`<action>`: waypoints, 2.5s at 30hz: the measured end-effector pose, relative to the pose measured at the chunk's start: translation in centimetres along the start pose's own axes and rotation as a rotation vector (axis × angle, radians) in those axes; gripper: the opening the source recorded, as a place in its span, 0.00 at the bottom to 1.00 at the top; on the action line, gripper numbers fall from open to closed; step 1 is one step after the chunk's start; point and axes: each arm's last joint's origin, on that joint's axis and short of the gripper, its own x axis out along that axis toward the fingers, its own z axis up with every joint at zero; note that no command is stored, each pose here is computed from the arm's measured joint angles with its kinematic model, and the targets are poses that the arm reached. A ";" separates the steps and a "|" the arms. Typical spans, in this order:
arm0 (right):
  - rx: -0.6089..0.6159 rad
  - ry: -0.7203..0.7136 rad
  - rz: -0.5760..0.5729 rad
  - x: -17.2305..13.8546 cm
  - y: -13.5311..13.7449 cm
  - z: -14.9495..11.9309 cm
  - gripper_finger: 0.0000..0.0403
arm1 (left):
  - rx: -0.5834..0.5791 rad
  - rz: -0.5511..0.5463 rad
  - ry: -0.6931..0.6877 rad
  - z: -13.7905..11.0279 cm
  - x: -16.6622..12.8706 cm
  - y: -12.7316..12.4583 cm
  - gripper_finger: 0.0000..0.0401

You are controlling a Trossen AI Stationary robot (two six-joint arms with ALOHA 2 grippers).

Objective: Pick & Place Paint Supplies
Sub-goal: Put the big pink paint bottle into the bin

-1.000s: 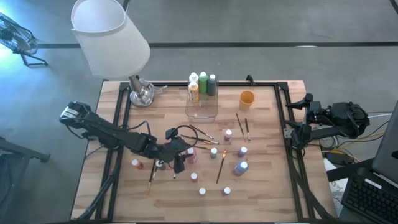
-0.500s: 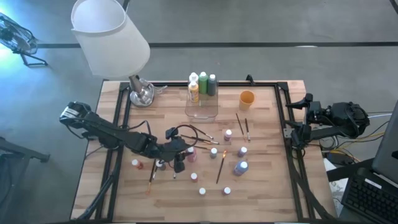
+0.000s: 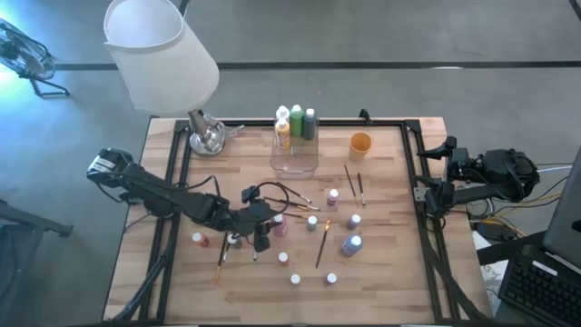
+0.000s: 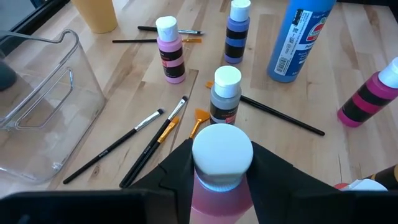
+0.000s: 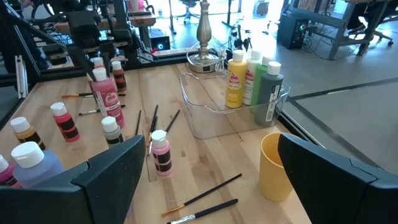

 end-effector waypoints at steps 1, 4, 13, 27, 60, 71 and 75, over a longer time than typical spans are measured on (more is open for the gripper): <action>0.000 0.000 0.000 0.0 0.0 0.0 0.90 | 0.000 0.000 -0.001 0.0 -0.1 0.0 0.30; 0.000 0.000 0.000 0.0 0.0 0.0 0.90 | 0.000 -0.003 -0.010 0.3 -0.3 0.1 0.30; 0.000 0.000 0.000 0.0 0.0 0.0 0.90 | 0.072 0.004 -0.112 4.3 -1.0 0.4 0.30; 0.000 0.000 0.000 0.0 0.0 0.0 0.90 | 0.072 0.152 -0.311 12.7 -2.5 5.0 0.30; 0.000 0.000 0.000 0.0 0.0 0.0 0.90 | -0.099 0.382 -0.242 14.6 3.5 17.4 0.31; 0.000 0.000 0.000 0.0 0.0 0.0 0.90 | -0.122 0.447 -0.179 14.2 7.0 20.2 0.31; 0.000 0.000 0.000 0.0 0.0 0.0 0.90 | -0.132 0.473 -0.156 13.8 7.3 21.1 0.31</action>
